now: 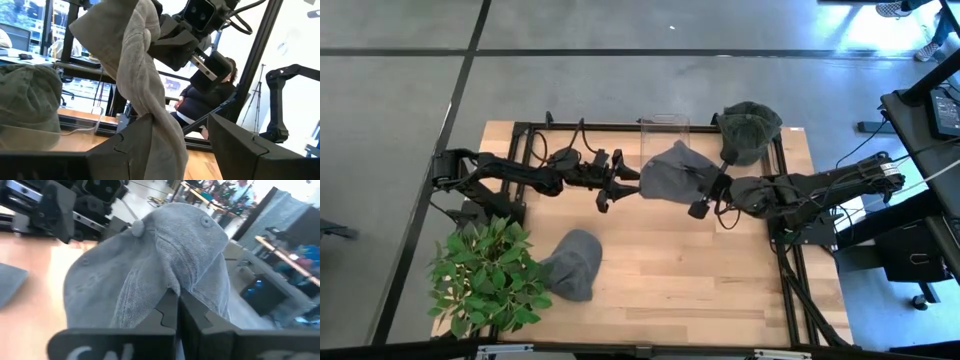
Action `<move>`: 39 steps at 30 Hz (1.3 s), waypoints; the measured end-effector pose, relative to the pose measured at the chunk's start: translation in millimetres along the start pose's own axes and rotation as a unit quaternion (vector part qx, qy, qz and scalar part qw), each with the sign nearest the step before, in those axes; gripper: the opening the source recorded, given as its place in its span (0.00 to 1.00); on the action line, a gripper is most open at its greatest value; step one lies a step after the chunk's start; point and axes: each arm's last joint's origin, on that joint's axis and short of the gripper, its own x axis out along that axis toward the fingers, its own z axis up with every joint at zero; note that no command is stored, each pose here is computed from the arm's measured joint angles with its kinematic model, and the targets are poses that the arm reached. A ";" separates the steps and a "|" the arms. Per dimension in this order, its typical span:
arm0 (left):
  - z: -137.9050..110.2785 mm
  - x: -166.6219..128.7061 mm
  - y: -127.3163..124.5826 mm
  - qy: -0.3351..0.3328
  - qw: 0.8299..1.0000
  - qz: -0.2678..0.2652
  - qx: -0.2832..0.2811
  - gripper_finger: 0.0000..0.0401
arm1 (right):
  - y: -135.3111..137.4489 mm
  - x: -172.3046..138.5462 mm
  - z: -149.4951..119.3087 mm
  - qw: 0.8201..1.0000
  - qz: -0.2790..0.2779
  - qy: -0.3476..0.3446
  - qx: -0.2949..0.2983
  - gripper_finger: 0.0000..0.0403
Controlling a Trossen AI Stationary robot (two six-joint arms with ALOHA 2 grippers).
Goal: Pick & Place hat
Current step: Put the right gray cap into the left transparent bin
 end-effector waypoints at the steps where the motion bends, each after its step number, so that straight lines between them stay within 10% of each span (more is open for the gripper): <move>1: 0.0 0.0 0.1 0.000 1.000 0.001 0.000 0.47 | 0.5 0.0 0.1 1.000 0.009 -0.002 0.004 0.01; 12: 1.0 -1.3 7.4 -0.021 0.995 0.091 0.030 0.49 | 4.1 1.6 1.8 0.999 0.041 -0.013 0.011 0.01; 39: 1.9 -1.0 5.7 -0.021 0.996 0.071 0.049 0.33 | 8.2 14.8 1.5 0.999 0.031 -0.014 -0.004 0.01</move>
